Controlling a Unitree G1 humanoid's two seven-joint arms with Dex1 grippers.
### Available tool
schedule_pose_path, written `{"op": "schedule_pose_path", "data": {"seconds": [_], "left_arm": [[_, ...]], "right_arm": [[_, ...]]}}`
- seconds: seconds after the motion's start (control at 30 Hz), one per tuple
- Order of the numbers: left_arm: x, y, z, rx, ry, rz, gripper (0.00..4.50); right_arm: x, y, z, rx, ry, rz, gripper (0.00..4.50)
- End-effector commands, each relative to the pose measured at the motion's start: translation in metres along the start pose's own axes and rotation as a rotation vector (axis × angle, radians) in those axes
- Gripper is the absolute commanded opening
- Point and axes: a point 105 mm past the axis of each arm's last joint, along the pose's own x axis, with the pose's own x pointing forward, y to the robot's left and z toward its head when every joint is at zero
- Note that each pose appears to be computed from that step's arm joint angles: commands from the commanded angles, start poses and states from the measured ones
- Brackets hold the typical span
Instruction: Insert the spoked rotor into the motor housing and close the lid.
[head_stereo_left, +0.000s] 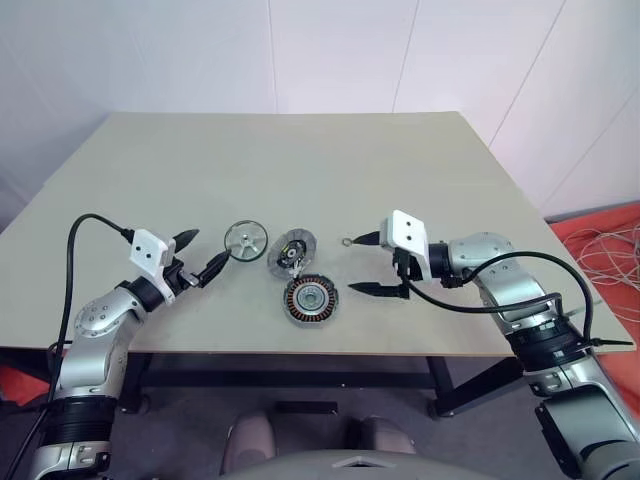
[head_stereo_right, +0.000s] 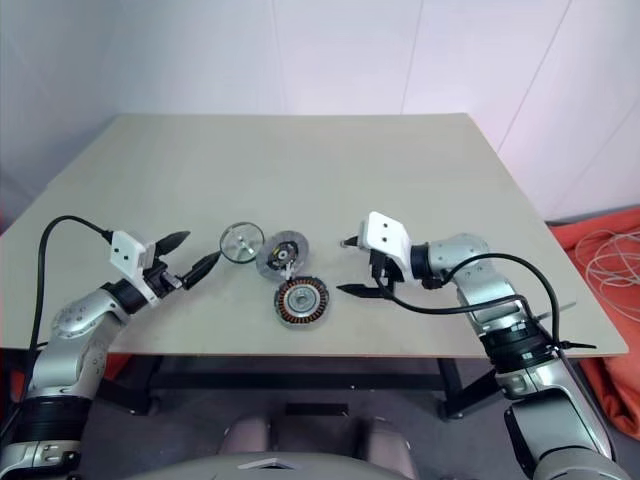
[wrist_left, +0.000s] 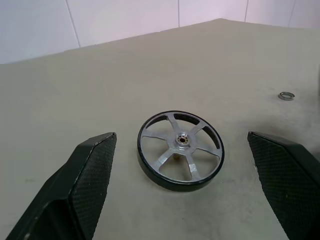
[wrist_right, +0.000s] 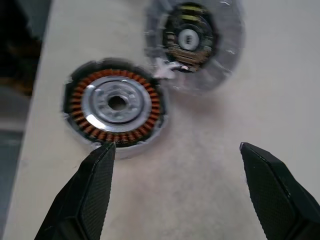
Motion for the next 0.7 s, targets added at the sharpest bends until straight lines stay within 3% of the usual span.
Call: {"op": "schedule_pose_path", "data": {"seconds": [0.03,0.37,0.47,0.7], "left_arm": [[0.000,0.004,0.016,0.039,-0.056,0.002,4.45],[0.001,0.002,0.015,0.033,-0.075,0.015,4.45],[0.004,0.000,0.016,0.030,-0.082,0.018,4.50],[0.011,-0.002,0.017,0.029,-0.092,0.020,4.50]], "right_arm": [[0.006,0.013,0.011,-0.314,0.132,0.211,4.50],[0.026,0.017,0.008,-0.665,0.231,0.450,4.50],[0.033,0.019,0.006,-0.704,0.231,0.477,3.90],[0.050,0.022,-0.003,-0.756,0.255,0.527,1.42]]}}
